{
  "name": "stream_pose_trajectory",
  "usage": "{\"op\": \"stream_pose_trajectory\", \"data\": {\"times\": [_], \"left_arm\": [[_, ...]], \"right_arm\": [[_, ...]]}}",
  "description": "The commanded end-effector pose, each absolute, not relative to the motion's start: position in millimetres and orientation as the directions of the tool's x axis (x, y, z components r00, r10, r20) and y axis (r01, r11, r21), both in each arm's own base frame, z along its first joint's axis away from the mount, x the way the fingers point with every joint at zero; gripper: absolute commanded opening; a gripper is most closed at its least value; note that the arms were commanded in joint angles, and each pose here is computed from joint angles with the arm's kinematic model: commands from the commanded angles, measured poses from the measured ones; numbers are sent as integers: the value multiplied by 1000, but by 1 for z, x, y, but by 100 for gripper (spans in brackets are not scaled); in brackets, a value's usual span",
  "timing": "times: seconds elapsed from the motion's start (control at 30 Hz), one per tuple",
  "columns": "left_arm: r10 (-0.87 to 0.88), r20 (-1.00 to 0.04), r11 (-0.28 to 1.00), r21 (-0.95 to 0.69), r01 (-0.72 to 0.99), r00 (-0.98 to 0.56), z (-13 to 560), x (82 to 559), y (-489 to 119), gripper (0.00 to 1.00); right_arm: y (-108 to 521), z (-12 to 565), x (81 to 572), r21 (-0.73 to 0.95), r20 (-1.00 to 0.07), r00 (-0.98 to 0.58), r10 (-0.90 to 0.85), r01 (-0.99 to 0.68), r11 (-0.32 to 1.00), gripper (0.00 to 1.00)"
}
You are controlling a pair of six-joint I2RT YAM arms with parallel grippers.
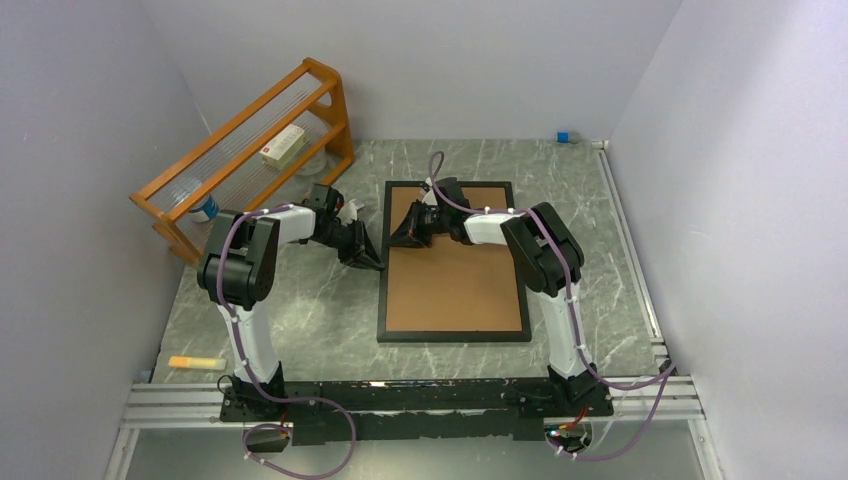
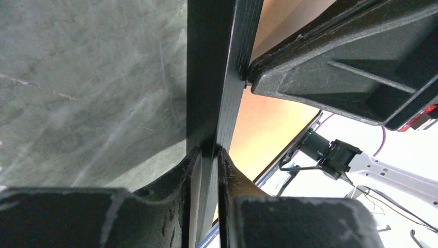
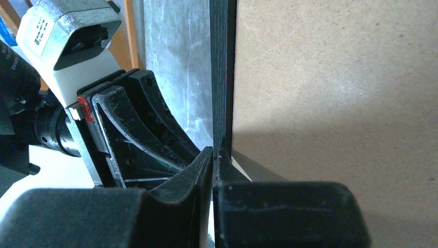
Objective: Put the photo into the frame
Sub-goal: Install the photo frame at the center of the board.
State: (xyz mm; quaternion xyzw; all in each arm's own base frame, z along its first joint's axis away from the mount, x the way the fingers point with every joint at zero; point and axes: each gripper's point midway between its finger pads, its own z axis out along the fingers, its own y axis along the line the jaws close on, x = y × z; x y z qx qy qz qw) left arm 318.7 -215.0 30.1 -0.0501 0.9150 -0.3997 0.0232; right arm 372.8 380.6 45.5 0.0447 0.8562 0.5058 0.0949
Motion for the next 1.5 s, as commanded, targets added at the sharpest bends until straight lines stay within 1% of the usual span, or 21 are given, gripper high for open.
{"op": "stream_pose_trajectory", "data": {"times": [0.0, 0.23, 0.57, 0.83, 1.07, 1.47], "left_arm": [[-128, 51, 785, -605, -132, -990, -14, 304, -195, 19], [-134, 62, 791, -594, -144, -989, -19, 302, -193, 19], [-135, 68, 800, -582, -149, -988, -23, 303, -192, 18], [-136, 65, 805, -575, -148, -989, -23, 303, -191, 18], [-134, 63, 811, -566, -146, -989, -24, 303, -189, 17], [-136, 65, 814, -561, -149, -988, -25, 306, -189, 17]], "right_arm": [[383, 38, 371, 869, -125, -981, 151, -35, 494, 9], [382, 35, 363, 877, -94, -986, 138, -16, 481, 9], [371, 14, 355, 819, -54, -990, 130, 30, 572, 9], [347, -16, 352, 714, -68, -988, 137, 48, 698, 8], [331, -31, 345, 673, -62, -986, 152, 71, 736, 8], [313, -42, 341, 640, -63, -985, 158, 81, 764, 4]]}}
